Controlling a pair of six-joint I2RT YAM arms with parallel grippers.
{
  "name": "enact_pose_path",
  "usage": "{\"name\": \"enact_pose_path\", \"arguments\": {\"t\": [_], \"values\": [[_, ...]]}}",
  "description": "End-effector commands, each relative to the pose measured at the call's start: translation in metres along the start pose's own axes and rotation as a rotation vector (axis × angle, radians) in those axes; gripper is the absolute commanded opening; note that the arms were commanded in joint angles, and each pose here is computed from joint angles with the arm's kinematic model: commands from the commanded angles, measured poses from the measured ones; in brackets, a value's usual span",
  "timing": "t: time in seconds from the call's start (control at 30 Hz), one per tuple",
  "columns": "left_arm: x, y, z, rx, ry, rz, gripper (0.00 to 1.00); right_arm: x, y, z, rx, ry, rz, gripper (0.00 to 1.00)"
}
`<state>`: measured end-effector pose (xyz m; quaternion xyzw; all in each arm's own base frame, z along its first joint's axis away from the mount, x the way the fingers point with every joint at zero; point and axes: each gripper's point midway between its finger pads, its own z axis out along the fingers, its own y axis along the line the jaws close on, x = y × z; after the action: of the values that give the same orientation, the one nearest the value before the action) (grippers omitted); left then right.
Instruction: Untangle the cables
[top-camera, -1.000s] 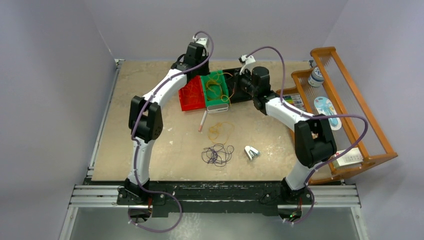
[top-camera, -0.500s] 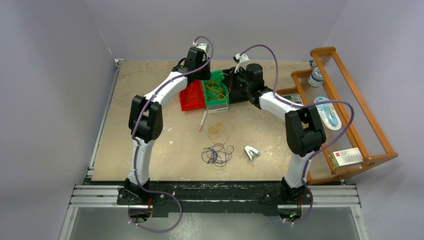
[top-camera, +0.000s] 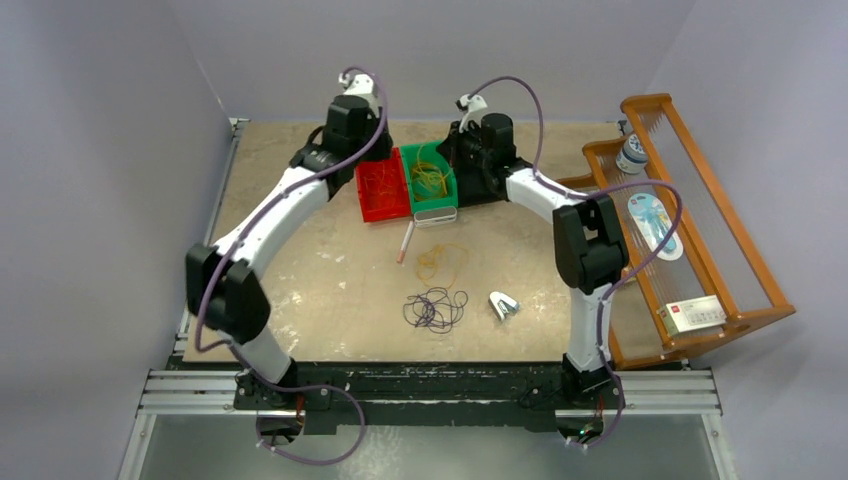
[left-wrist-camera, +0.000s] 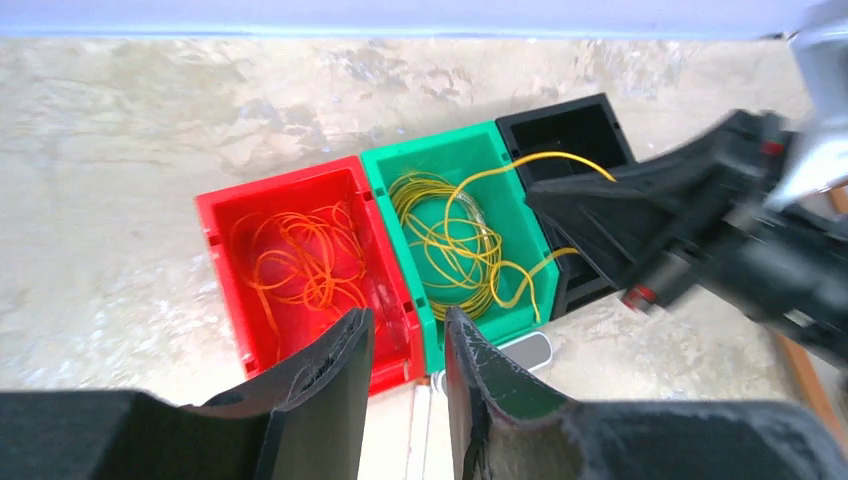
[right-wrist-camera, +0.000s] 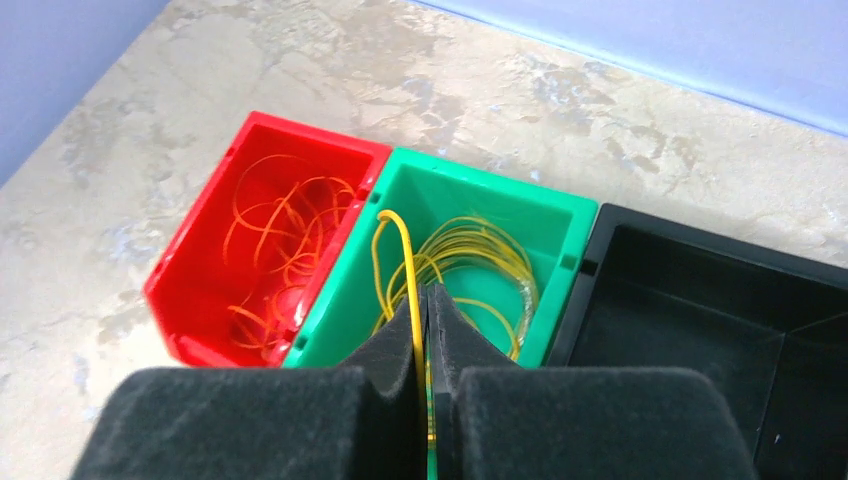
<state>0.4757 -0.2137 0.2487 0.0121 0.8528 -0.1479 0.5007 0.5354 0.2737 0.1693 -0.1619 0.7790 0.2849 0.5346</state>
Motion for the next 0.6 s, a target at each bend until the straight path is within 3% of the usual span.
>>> {"name": "enact_pose_path", "arguments": {"t": [0.0, 0.17, 0.57], "values": [[-0.026, 0.017, -0.043, -0.056, -0.116, 0.014, 0.31, -0.024, -0.016, 0.013, 0.059, -0.055, -0.066, 0.00], [-0.030, 0.031, -0.063, -0.111, -0.147, 0.045, 0.31, -0.025, -0.021, 0.032, 0.073, -0.064, -0.107, 0.00], [-0.021, 0.035, -0.065, -0.120, -0.135, 0.065, 0.30, 0.002, -0.007, 0.058, 0.082, -0.006, -0.170, 0.02]]}}
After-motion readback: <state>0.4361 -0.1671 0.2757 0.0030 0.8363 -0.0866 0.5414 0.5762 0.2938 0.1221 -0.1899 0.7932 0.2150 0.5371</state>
